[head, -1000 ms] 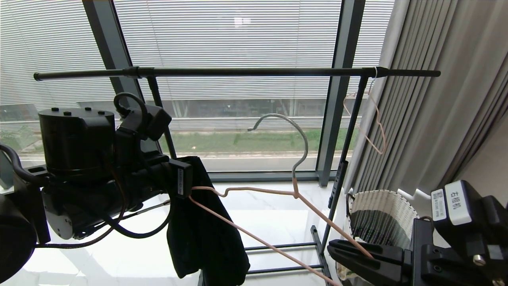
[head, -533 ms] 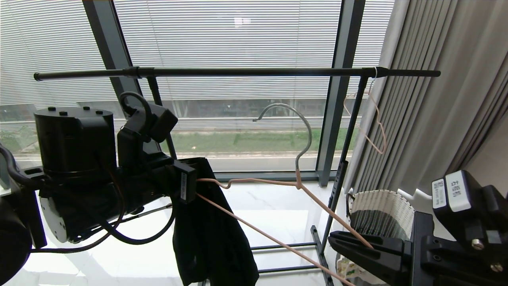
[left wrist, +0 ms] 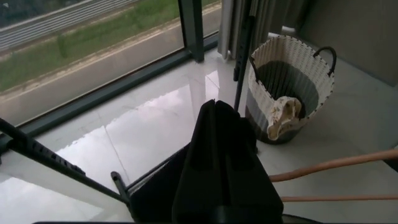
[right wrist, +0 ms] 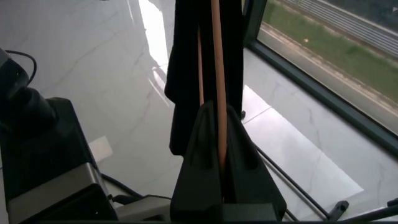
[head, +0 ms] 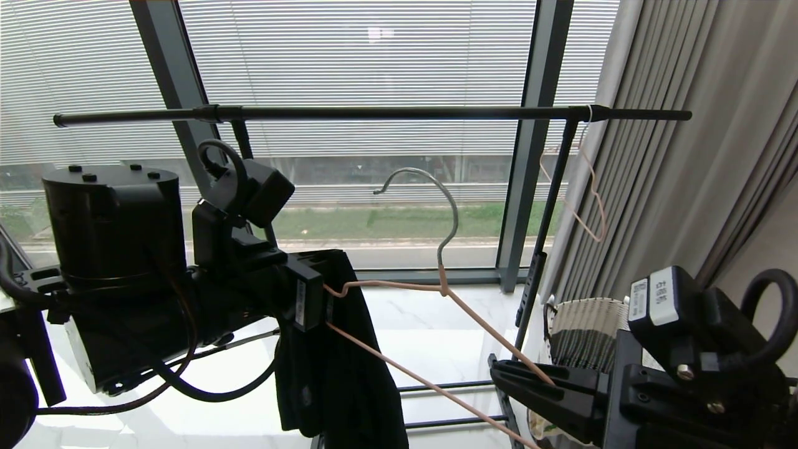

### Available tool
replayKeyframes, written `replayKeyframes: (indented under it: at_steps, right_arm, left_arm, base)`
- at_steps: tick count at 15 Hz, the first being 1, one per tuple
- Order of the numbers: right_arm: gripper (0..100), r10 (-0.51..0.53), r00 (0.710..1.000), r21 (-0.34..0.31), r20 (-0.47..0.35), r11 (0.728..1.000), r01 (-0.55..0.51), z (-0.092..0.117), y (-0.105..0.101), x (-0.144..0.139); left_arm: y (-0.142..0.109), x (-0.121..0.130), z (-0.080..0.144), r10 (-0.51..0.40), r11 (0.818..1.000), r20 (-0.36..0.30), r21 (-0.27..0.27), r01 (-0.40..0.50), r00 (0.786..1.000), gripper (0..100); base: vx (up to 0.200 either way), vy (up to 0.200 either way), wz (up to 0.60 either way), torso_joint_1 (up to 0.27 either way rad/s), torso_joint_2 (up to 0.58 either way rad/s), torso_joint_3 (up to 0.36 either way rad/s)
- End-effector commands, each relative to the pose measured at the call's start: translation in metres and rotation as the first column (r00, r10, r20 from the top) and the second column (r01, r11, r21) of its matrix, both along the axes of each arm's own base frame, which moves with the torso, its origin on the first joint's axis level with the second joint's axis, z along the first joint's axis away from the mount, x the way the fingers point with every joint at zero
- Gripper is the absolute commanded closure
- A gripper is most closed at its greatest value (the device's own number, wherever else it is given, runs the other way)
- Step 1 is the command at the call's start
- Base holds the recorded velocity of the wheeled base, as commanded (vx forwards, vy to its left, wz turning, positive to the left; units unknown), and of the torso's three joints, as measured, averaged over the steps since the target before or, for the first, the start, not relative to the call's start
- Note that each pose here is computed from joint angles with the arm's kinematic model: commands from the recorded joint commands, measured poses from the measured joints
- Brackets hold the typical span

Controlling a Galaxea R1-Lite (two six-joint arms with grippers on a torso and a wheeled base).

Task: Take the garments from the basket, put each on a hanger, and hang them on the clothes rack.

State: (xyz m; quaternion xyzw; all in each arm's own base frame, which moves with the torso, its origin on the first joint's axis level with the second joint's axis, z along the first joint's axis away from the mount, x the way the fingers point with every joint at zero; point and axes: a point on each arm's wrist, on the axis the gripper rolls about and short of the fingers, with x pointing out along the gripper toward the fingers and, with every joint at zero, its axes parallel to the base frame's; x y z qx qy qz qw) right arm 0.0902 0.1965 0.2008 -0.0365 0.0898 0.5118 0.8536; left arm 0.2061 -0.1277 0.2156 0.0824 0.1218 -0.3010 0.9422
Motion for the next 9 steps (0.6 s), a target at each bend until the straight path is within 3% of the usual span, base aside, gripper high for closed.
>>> replayKeyframes:
  at_steps: [1,9]
  right_arm:
    - [100,-0.018,1.000,-0.024,-0.016,1.000,0.017,-0.013,0.022,0.014]
    - [100,-0.027,0.998,-0.021,-0.057,0.999,0.026,-0.024,0.075,0.039]
  left_arm:
    - [-0.001,-0.003,0.006,-0.009,1.000,0.019,-0.013,0.009,1.000,100]
    - [-0.007,-0.007,0.024,-0.039,0.998,0.073,-0.049,0.043,0.997,100]
  base:
    - [0.000,0.000,0.00,0.000,0.00,0.000]
    - [0.000,0.000,0.00,0.000,0.00,0.000]
